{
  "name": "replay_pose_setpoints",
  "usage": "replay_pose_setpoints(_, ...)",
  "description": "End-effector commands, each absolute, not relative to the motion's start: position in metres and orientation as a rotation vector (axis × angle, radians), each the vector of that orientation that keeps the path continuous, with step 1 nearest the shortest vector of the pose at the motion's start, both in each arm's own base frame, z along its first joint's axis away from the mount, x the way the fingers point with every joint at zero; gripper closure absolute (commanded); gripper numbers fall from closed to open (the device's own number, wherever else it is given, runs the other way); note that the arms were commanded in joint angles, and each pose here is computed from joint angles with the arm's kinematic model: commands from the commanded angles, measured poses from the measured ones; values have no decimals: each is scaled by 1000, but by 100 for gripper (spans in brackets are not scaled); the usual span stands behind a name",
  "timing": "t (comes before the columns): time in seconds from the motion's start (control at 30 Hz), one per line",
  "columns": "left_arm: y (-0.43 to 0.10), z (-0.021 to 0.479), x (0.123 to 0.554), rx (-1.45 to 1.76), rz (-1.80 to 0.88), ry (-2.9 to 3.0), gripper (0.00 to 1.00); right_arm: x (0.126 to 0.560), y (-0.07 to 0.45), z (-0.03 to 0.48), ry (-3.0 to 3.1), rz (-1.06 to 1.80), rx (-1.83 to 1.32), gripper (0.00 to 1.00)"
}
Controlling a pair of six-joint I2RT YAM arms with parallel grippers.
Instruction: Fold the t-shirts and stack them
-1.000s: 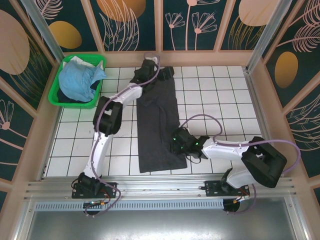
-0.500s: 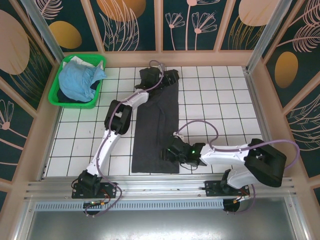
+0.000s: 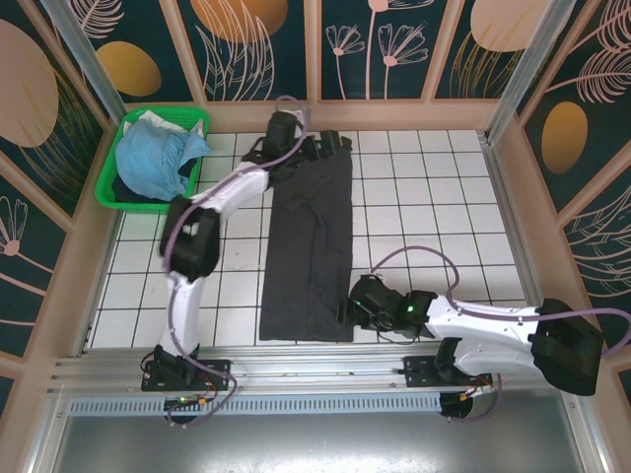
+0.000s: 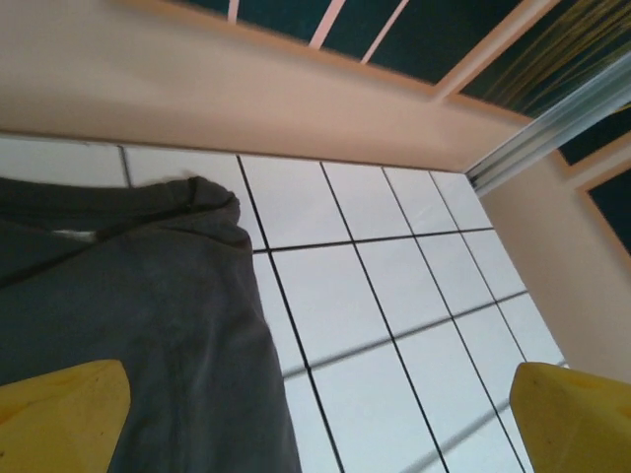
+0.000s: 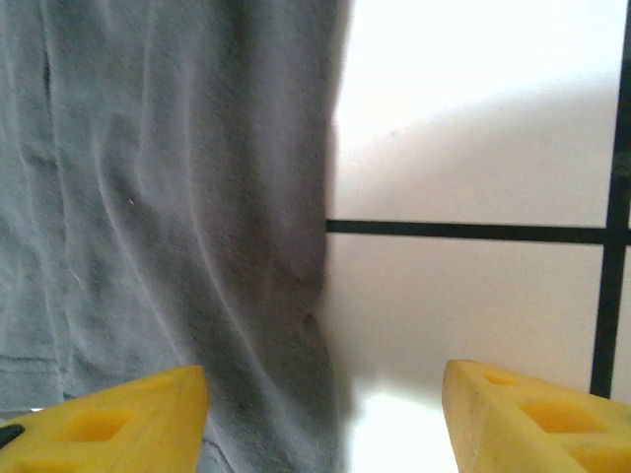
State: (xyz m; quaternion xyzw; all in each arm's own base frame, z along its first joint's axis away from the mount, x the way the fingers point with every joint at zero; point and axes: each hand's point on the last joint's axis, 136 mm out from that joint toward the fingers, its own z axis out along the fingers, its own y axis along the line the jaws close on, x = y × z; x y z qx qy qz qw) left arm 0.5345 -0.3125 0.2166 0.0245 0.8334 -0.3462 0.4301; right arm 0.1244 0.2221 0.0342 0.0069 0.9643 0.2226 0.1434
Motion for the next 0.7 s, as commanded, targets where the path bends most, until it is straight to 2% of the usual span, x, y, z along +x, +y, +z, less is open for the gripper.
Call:
replay_pose_setpoints(0.0,-274,221,469,63,-788,2118,3,117,214,31,2842,594,3,36)
replay_pose_setpoints(0.07,-256,204,420,26,-811,2161,7,115,217,32,2862,608,-32,36)
replay_pose_setpoints(0.2,-226,149,331,-24,-678,2326,8,110,231,36,2892,667,-142,39)
replay_pose_setpoints(0.33,-196,107,259,-152,-736,2406,14,103,242,34,2925,682,-233,43)
replay_pose_setpoints(0.43,-180,86,221,-215,-727,2462,19,102,241,31,2961,628,-248,47)
replay_pose_setpoints(0.67,-179,57,168,-218,-734,2615,31,96,231,45,2986,560,-224,47)
